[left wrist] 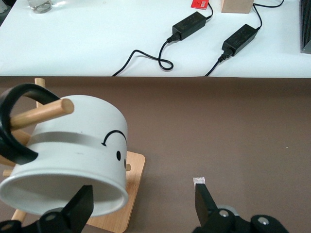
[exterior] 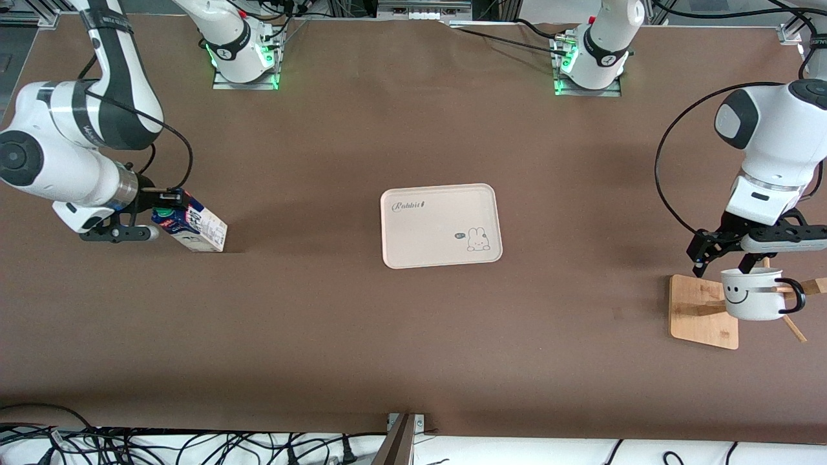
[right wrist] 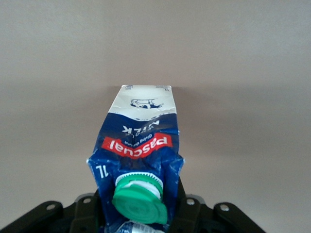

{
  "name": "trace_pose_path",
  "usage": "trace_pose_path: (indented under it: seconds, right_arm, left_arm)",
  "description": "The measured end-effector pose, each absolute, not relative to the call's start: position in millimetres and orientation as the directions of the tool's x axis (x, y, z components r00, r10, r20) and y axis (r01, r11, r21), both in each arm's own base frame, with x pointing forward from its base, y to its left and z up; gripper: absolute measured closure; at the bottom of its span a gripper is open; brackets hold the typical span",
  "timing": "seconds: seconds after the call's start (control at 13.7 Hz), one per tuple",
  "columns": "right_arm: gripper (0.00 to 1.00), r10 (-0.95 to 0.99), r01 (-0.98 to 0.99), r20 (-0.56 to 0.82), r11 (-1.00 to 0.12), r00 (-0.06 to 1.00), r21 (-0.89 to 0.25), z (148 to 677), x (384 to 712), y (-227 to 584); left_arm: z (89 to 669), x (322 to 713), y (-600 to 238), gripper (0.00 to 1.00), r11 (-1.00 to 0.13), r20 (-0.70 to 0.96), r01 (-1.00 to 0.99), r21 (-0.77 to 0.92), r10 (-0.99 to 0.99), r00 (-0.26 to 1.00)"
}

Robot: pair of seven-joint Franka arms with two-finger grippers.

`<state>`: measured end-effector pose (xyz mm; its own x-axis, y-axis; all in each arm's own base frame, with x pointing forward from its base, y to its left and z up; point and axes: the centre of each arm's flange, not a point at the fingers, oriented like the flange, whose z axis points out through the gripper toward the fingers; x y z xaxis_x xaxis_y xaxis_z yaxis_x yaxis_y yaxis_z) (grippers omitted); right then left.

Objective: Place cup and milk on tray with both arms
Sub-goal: 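Lift the milk carton with the right gripper while the left gripper grips the mug, then carry the milk carton with the right gripper onto the tray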

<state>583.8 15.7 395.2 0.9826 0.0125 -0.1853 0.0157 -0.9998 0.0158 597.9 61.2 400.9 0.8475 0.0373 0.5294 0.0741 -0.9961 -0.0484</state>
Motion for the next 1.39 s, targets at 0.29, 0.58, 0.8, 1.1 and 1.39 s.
trace_pose_path:
  seconds: [0.29,0.58,0.8,1.1,1.39]
  right_arm:
    - [0.50,0.024,0.014,-0.146,-0.998,0.989,-0.069,458.3,595.4,75.9]
    - [0.50,0.120,0.113,-0.099,-0.991,0.988,-0.078,488.7,584.5,172.0]
    - [0.49,0.187,0.179,-0.100,-0.981,0.977,-0.079,506.3,570.5,247.4]
    - [0.49,0.138,0.130,-0.133,-0.989,0.981,-0.064,489.9,557.9,335.3]
    - [0.49,0.062,0.056,-0.165,-0.998,0.984,-0.040,461.4,544.8,397.6]
  left_arm:
    - [395.0,599.2,69.0,0.45,-0.995,0.522,0.086,-0.049,0.048,0.852]
    - [396.1,599.2,73.3,0.65,-0.994,0.524,0.092,-0.050,0.052,0.850]
    - [397.1,599.7,73.8,0.80,-0.994,0.526,0.093,-0.051,0.053,0.849]
    - [399.5,600.7,74.8,0.93,-0.994,0.530,0.095,-0.051,0.053,0.846]
    - [401.1,601.5,75.1,0.93,-0.994,0.533,0.095,-0.051,0.053,0.844]
